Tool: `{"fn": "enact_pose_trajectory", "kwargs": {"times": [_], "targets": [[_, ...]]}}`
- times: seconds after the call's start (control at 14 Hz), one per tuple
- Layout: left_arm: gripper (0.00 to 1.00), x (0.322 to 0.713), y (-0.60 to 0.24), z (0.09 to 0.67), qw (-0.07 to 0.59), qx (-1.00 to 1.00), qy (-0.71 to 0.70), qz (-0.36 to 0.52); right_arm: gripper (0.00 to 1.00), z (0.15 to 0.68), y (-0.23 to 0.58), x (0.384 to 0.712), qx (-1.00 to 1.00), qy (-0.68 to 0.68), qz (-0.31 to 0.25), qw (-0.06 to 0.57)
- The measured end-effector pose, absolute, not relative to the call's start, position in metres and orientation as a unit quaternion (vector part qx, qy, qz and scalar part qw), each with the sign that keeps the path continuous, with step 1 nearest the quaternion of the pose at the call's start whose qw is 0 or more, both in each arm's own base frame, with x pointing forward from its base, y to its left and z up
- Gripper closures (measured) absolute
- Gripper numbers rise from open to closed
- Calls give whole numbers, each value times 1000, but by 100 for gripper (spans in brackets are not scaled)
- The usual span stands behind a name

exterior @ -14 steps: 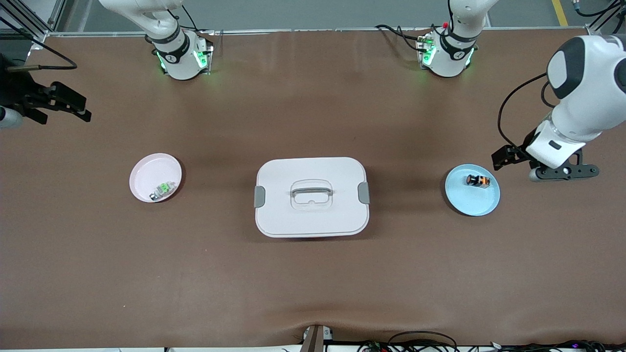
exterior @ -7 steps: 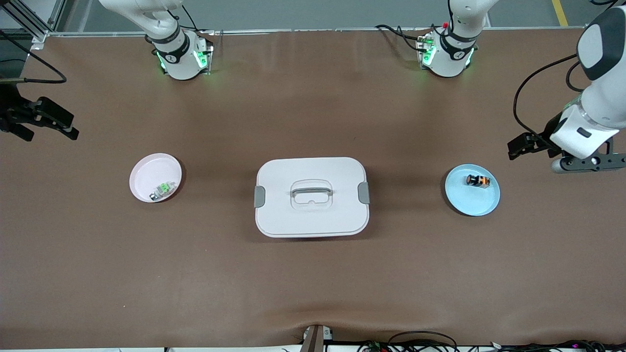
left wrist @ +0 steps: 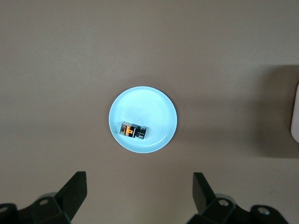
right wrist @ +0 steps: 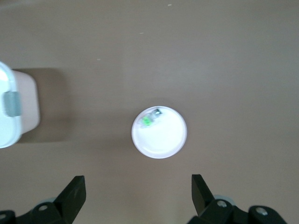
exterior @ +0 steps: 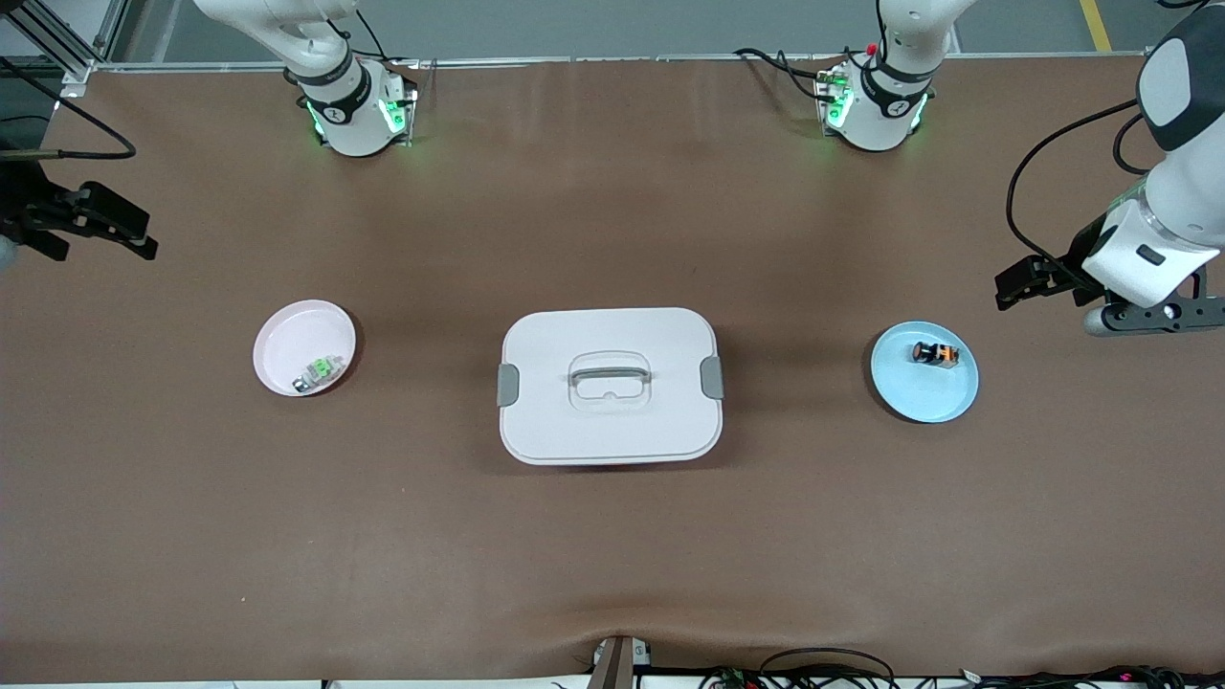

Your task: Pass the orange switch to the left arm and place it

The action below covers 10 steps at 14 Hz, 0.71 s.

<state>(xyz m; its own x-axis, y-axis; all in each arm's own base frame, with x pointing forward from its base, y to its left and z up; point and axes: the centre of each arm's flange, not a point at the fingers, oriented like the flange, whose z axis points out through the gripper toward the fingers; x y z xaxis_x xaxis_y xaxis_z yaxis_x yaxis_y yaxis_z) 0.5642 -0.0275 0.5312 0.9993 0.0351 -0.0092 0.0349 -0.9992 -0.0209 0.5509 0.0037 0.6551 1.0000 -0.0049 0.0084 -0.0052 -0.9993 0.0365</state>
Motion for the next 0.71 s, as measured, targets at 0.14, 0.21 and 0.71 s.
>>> {"fn": "enact_pose_trajectory", "kwargs": {"times": [0.14, 0.21, 0.71], "targets": [[0, 564, -30, 531, 10, -1000, -16, 5, 0, 652, 7, 553, 999, 5, 2, 52], [0, 564, -32, 530, 10, -1000, -14, 6, 0, 647, 14, 555, 998, 11, -2, 59], [0, 564, -36, 530, 12, -1000, -12, 6, 0, 648, 27, 558, 1000, -11, -7, 6]]}}
